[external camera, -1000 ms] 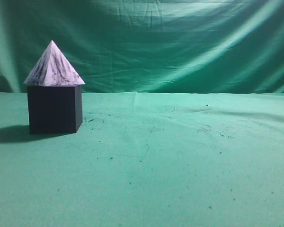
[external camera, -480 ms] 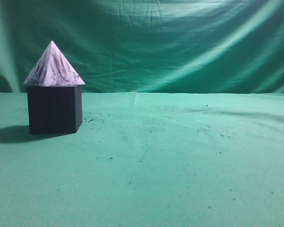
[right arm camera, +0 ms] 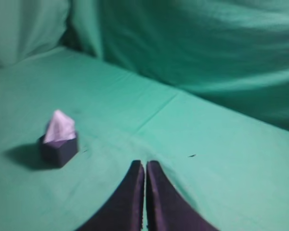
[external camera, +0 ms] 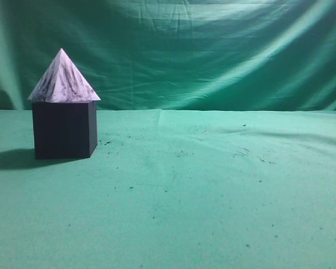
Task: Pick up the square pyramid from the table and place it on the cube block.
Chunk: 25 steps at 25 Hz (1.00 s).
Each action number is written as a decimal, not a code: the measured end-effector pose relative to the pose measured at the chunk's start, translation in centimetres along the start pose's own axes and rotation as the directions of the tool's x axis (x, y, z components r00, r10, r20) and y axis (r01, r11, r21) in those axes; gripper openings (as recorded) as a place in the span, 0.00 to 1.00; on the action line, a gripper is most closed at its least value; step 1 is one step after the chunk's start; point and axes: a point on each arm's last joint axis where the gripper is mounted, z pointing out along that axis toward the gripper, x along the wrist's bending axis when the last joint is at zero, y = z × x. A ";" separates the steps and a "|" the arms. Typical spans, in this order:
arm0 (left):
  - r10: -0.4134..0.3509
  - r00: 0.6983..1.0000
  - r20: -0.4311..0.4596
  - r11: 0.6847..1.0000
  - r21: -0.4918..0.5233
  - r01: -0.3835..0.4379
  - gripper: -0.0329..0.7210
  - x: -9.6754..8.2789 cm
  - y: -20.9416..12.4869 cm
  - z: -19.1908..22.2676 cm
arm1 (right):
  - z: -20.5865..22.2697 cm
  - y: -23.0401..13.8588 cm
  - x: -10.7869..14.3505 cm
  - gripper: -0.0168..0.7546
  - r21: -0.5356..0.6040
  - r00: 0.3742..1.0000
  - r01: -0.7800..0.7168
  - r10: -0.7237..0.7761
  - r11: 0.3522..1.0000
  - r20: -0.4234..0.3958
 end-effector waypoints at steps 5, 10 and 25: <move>0.000 1.000 0.000 1.000 0.000 0.000 0.04 0.0 0.0 0.0 | 0.4 -5.3 0.2 0.02 -0.027 0.984 -0.081 0.084 0.996 0.159; 0.000 1.000 0.000 1.000 0.000 0.000 0.04 0.0 0.0 0.0 | 1.6 -9.9 0.2 0.02 -0.035 0.925 -0.156 0.158 0.987 0.347; 0.000 1.000 0.000 1.000 0.000 0.000 0.04 0.0 0.0 0.0 | 4.8 -17.9 -0.1 0.02 0.020 0.838 -0.275 0.230 0.961 0.496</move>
